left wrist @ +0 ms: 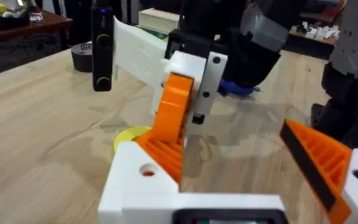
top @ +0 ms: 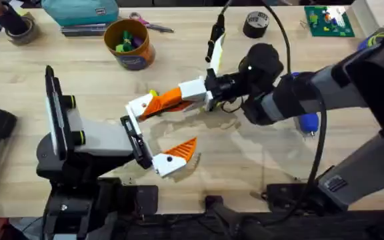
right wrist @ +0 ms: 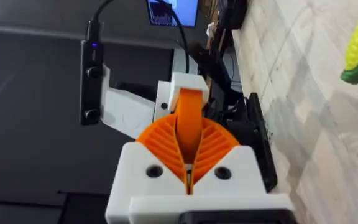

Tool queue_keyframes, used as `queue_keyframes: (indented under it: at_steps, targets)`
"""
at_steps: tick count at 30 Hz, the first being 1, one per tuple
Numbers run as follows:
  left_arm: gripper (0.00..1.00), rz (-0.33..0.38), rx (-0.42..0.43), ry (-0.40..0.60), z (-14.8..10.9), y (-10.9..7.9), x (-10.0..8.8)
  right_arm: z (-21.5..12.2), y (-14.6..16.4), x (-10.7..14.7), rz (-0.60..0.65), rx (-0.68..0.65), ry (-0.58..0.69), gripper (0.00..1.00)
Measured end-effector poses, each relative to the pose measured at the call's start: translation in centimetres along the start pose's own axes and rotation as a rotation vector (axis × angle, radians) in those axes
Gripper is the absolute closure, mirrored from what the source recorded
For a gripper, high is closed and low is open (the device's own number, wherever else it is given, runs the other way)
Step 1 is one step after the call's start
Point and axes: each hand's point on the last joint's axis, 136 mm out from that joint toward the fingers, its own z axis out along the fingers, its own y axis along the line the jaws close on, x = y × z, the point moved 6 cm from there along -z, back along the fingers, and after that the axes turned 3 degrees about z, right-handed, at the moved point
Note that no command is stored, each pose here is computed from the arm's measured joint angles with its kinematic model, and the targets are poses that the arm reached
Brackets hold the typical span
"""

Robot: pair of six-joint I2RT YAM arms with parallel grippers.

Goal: Pick up the gripper from the table and insert it into the empty holder that is missing its gripper. Then pick up a screw, insert it into the mounting hole, and use the screwdriver to tighten it. Finally, clean up the table by picking up the vegetable and placing it into the bucket.

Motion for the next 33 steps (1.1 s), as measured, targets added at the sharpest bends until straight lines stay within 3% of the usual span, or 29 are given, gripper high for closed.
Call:
queue_keyframes:
  at_steps: [22, 33]
  targets:
    - [0.015, -0.002, -0.013, 0.0, 0.0, 0.15, -0.01, 0.49, -0.06, 0.36, 0.008, -0.001, -0.053, 0.993]
    - [0.015, -0.005, -0.023, -0.001, -0.02, 0.27, -0.02, 0.72, 0.16, -0.05, 0.027, 0.013, -0.015, 0.993]
